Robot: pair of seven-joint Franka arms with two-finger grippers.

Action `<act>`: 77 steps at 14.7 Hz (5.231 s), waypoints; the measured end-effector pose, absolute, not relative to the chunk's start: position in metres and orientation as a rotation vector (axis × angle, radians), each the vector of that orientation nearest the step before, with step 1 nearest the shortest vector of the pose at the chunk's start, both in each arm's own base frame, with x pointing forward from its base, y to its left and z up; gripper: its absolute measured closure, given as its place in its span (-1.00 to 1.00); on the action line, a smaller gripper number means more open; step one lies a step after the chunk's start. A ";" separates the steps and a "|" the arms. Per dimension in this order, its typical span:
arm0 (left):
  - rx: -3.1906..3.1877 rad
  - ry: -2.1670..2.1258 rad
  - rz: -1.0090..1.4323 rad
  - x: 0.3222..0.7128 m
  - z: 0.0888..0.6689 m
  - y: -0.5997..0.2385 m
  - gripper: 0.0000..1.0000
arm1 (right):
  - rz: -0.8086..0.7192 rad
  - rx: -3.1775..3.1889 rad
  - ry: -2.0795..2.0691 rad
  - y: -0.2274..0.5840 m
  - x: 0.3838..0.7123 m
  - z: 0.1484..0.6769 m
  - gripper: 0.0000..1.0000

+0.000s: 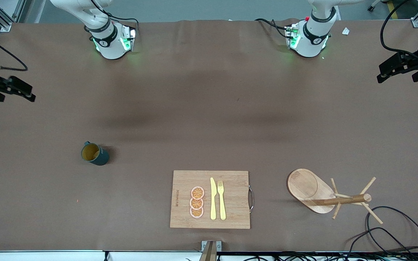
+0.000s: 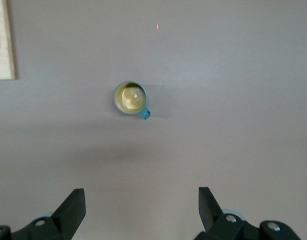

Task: Pass cup and hang on rack
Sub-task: 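Reach the right gripper down to the teal mug and grasp its rim, then lift the teal mug with the right gripper toward the table center, then set the mug down with the right gripper while the left gripper approaches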

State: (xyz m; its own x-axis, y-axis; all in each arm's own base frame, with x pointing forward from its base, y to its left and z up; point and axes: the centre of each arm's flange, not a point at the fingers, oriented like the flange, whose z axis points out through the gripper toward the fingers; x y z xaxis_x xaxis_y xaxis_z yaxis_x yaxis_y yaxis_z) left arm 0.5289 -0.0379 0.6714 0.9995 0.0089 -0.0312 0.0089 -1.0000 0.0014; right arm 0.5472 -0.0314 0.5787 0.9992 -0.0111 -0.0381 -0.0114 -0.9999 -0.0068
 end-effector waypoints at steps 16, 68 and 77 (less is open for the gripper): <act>3.140 0.015 -0.050 0.529 0.671 -0.038 -1.00 | 0.207 -3.107 -0.051 0.046 0.652 0.288 -1.00; 3.138 0.056 -0.050 0.530 0.671 -0.023 -1.00 | -0.132 -2.898 -0.098 0.641 0.476 0.267 0.65; 3.138 0.052 -0.054 0.531 0.669 -0.025 -1.00 | -0.197 -2.853 -0.085 0.642 0.488 0.295 -1.00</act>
